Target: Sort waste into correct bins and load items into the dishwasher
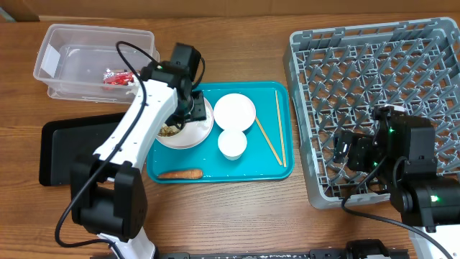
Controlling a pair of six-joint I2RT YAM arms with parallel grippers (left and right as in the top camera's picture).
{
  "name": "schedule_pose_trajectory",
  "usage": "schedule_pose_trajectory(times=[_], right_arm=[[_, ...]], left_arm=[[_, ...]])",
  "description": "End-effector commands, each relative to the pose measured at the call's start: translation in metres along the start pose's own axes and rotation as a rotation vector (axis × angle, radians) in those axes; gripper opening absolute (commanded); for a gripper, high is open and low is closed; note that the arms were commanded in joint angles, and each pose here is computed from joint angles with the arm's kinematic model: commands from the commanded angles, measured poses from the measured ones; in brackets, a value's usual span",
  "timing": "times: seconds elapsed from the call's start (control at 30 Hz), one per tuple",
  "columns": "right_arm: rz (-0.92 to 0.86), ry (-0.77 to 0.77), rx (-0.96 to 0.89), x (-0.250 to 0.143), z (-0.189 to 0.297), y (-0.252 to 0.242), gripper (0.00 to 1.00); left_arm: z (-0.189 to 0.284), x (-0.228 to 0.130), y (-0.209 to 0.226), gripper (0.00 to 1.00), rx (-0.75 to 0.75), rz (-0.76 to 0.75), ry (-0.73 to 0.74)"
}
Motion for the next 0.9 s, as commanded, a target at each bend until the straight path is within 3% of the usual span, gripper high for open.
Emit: schedule_pose_trajectory(times=[0.0, 0.4, 0.43, 0.57, 0.63, 0.87], right_arm=[[0.002, -0.031, 0.005, 0.007, 0.007, 0.002, 1.0], [0.002, -0.03, 0.004, 0.007, 0.007, 0.002, 1.0], [0.002, -0.03, 0.004, 0.007, 0.007, 0.002, 1.0], [0.002, -0.03, 0.004, 0.007, 0.007, 0.002, 1.0], [0.002, -0.03, 0.004, 0.007, 0.007, 0.002, 1.0], [0.002, -0.028, 0.003, 0.007, 0.007, 0.002, 1.0]], left_arm=[[-0.016, 0.001, 0.01, 0.51, 0.091, 0.02, -0.001], [-0.074, 0.005, 0.006, 0.41, 0.106, 0.017, 0.056], [-0.08, 0.005, 0.006, 0.33, 0.109, 0.016, 0.066], [-0.082, 0.006, 0.006, 0.18, 0.107, 0.016, 0.061], [-0.082, 0.007, 0.005, 0.04, 0.107, 0.016, 0.059], [-0.048, 0.018, 0.003, 0.04, 0.11, 0.016, 0.069]])
Point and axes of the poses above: each gripper's point midway between its finger pads, its own z axis back along the fingers, its own y axis along the line the jaws close on, x = y × z, the point moved 5 cm from there along z, back along the fingers, and after that the axes turned 9 degrees about -z, right-handed, at the moved point
